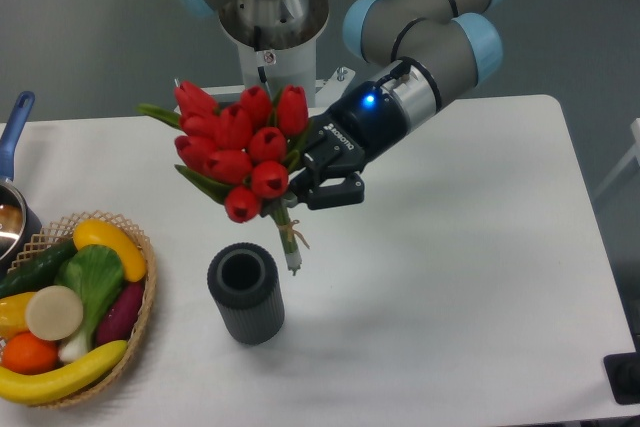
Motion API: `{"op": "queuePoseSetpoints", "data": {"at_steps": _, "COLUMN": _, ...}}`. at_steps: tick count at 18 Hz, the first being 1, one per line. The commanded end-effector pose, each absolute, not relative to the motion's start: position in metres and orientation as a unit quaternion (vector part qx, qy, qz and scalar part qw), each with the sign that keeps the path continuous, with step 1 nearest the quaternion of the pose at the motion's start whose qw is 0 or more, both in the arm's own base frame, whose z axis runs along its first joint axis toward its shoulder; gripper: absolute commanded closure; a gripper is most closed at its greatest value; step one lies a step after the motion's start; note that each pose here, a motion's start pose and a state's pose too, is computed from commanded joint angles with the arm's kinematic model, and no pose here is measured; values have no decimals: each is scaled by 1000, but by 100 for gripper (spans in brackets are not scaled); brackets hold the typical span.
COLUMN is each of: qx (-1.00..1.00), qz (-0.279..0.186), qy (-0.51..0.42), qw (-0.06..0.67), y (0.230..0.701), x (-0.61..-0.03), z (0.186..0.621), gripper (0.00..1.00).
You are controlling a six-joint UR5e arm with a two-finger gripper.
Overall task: Insert the flowers into the vase
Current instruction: 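Carry the tulip bunch over the black vase, stems pointing down, then lower the tulip stems into the black vase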
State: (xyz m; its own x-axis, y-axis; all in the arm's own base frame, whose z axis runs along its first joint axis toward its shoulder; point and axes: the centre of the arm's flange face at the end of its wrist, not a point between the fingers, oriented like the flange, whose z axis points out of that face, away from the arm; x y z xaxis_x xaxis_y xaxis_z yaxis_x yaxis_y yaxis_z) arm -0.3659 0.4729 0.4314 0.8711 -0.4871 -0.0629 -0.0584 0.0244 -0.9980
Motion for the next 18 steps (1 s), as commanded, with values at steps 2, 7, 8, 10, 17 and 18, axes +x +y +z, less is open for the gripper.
{"op": "queuePoseSetpoints", "data": {"at_steps": 2, "qx": -679, "qz": -162, "qy": 205, "qw": 686, "y": 478, "x": -360, "z": 431, "gripper": 72}}
{"op": "queuePoseSetpoints", "data": {"at_steps": 7, "qx": -677, "qz": -174, "qy": 211, "qw": 684, "y": 489, "x": -349, "z": 426, "gripper": 72}}
{"op": "queuePoseSetpoints", "data": {"at_steps": 8, "qx": -677, "qz": -176, "qy": 210, "qw": 683, "y": 490, "x": -349, "z": 424, "gripper": 72}}
{"op": "queuePoseSetpoints", "data": {"at_steps": 10, "qx": -678, "qz": -180, "qy": 206, "qw": 682, "y": 491, "x": -349, "z": 419, "gripper": 72}}
{"op": "queuePoseSetpoints", "data": {"at_steps": 17, "qx": -684, "qz": -203, "qy": 190, "qw": 674, "y": 497, "x": -348, "z": 388, "gripper": 72}}
{"op": "queuePoseSetpoints", "data": {"at_steps": 18, "qx": -685, "qz": -207, "qy": 186, "qw": 673, "y": 496, "x": -347, "z": 381, "gripper": 72}}
